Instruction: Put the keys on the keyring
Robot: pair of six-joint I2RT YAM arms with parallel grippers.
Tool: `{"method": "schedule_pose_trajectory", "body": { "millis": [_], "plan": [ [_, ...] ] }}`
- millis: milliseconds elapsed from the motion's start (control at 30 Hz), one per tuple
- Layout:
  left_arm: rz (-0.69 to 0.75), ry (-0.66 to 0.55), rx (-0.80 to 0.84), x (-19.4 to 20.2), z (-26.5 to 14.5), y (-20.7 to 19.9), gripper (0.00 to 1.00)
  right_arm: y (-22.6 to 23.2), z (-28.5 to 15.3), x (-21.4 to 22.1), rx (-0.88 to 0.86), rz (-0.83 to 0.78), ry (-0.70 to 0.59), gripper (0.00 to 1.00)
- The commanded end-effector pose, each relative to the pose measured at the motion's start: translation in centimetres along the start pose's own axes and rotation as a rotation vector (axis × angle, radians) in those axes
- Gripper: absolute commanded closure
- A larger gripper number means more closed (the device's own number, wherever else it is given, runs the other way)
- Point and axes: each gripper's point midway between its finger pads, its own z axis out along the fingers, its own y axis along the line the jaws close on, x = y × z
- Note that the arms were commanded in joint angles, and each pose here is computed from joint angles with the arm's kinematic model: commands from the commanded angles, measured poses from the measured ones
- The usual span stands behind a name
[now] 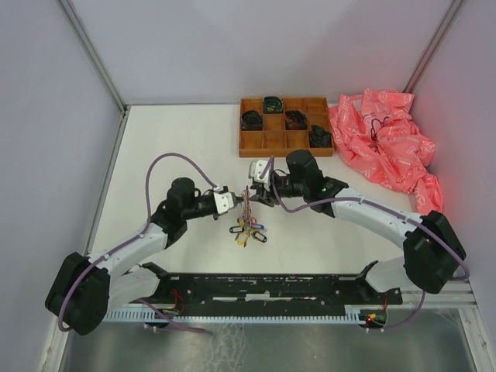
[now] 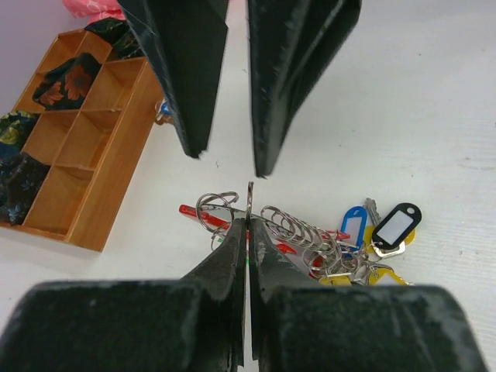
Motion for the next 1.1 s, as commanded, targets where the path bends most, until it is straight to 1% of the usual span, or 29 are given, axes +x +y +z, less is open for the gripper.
{"method": "schedule_pose_trajectory", "body": {
  "millis": [0,67,133,267,433,633,733,900,1067],
  "plan": [
    [0.015,0.005,-0.086,-0.6,-0.3,2.1,0.97,-4.9,-2.1,-2.9,0.233,0.151,0.011,0.54],
    [0.005,0.014,-0.093,-0.5,-0.2,2.2,0.97,-6.8,-2.8,-2.0,0.332,0.227,0.048,0.51],
    [0.0,0.015,-0.105,-0.6,-0.4,2.4,0.97,-8.5,-3.5,-0.4,0.412,0.317,0.092,0.5],
    [-0.024,0.011,-0.143,-0.7,-0.5,2.9,0.97,-11.7,-4.5,3.6,0.53,0.532,0.206,0.49],
    [-0.095,0.04,-0.181,-0.3,-0.5,3.6,0.97,-15.0,-5.4,9.2,0.665,0.726,0.329,0.5],
    [-0.167,0.057,-0.193,-0.1,-0.2,4.0,0.97,-17.9,-5.3,14.6,0.798,0.846,0.415,0.5],
    [-0.22,0.057,-0.238,-0.2,-0.2,4.7,0.97,-19.3,-5.2,17.6,0.859,0.892,0.455,0.5],
    [-0.232,0.071,-0.263,0.2,-0.3,5.1,0.97,-21.4,-4.9,20.3,0.953,0.935,0.478,0.47],
    [-0.226,0.108,-0.245,0.8,-0.2,5.0,0.97,-22.4,-5.3,22.7,1.057,0.961,0.521,0.43]
  ]
}}
